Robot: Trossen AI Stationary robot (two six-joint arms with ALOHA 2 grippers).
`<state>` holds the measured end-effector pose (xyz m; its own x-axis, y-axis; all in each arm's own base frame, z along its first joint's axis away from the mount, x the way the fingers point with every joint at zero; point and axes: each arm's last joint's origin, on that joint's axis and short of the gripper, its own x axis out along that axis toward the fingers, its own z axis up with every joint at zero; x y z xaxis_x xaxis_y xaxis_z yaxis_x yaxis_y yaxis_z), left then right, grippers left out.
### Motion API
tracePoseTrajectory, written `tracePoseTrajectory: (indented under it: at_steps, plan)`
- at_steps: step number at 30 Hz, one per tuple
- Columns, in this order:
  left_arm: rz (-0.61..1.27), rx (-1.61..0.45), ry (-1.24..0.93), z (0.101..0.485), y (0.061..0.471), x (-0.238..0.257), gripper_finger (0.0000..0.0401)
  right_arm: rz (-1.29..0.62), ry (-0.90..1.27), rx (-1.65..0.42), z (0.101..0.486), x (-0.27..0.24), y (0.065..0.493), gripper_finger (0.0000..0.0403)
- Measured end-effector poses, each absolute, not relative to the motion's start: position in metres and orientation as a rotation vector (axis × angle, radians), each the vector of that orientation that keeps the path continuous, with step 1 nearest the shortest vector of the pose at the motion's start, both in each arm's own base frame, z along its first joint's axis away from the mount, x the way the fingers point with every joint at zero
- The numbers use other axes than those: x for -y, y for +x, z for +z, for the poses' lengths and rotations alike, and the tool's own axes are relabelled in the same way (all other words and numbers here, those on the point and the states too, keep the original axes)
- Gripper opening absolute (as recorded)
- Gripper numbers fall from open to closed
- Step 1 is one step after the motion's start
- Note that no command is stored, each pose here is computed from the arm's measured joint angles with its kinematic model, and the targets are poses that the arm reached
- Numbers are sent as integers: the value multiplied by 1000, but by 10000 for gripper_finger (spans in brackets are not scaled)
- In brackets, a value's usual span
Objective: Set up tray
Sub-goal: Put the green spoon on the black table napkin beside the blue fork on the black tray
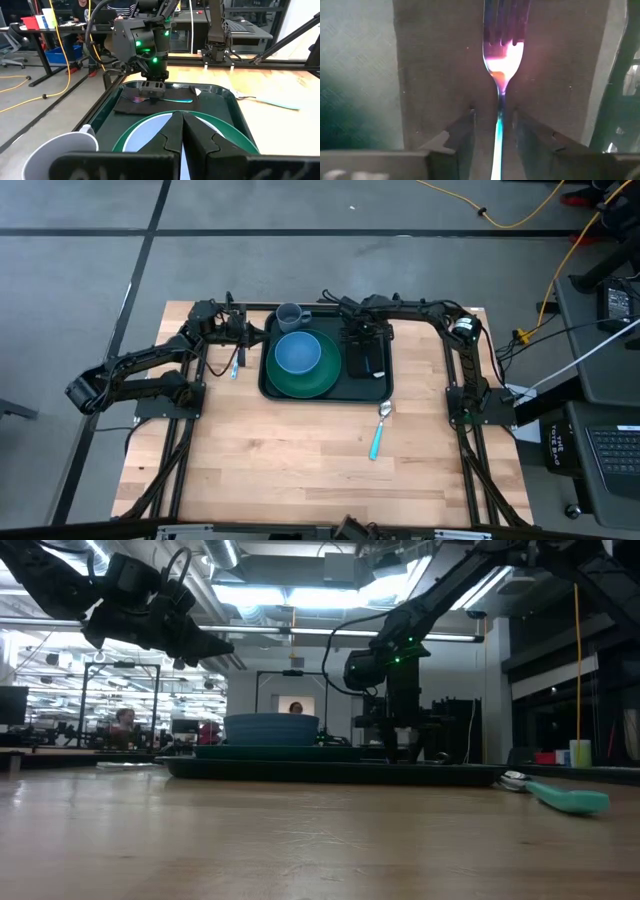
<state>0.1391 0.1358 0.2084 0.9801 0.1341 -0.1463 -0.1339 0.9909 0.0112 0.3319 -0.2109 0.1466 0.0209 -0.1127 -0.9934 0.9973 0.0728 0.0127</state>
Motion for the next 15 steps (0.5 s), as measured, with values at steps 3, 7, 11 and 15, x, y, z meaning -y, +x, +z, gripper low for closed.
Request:
tracePoseTrajectory:
  at_steps: [3, 7, 11, 15]
  plan:
    - [135, -147, 1, 208, 139, -136, 3, -1187, 1087, -1144, 148, 211, 332, 141]
    - [135, -147, 1, 208, 139, -136, 3, -1171, 1083, -1129, 154, 212, 335, 142]
    - [135, -148, 1, 208, 139, -136, 3, -1135, 1046, -1135, 169, 215, 340, 142]
    - [135, -147, 1, 208, 139, -136, 3, -1118, 1011, -1164, 191, 218, 343, 142]
